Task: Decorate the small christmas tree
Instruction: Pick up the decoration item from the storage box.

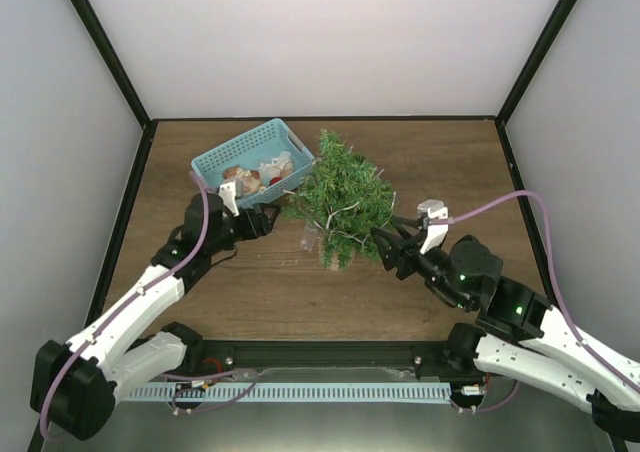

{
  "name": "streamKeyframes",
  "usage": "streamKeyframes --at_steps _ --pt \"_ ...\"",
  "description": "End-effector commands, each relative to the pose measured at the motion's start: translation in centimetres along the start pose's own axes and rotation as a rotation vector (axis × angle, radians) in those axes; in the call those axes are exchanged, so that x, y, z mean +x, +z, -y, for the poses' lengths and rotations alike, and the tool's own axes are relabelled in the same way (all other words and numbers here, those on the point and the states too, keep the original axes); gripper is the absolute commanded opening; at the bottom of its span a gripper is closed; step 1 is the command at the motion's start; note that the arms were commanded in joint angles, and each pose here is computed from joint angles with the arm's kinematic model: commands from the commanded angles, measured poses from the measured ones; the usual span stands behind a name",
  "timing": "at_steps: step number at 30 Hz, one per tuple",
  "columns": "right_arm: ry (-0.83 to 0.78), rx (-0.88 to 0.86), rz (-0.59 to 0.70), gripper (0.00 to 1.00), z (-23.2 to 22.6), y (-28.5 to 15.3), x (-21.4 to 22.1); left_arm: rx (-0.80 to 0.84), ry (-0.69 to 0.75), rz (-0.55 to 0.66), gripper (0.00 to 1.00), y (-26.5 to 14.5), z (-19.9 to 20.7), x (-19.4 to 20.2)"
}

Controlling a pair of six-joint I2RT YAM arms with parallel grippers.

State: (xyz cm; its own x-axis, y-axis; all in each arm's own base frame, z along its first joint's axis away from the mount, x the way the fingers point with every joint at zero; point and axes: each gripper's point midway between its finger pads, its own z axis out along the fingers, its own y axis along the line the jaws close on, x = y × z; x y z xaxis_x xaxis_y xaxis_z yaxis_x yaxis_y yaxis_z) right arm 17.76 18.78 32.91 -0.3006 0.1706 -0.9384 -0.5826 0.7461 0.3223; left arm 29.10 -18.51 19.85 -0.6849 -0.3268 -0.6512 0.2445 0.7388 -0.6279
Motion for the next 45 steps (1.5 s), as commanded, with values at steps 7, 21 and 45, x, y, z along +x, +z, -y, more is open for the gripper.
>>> streamKeyframes --at_steps 7,21,45 --pt "0.376 0.097 -0.127 0.6 3.3 -2.0 6.3 -0.336 0.057 0.161 0.85 -3.8 -5.2 -2.8" --pt "0.293 0.019 -0.061 0.65 2.4 -3.5 3.8 -0.557 0.017 0.225 0.64 -2.6 -12.4 -10.5" --pt "0.203 -0.052 0.033 0.72 1.7 -6.0 0.6 -0.612 0.239 -0.191 0.54 12.1 -22.1 -12.1"
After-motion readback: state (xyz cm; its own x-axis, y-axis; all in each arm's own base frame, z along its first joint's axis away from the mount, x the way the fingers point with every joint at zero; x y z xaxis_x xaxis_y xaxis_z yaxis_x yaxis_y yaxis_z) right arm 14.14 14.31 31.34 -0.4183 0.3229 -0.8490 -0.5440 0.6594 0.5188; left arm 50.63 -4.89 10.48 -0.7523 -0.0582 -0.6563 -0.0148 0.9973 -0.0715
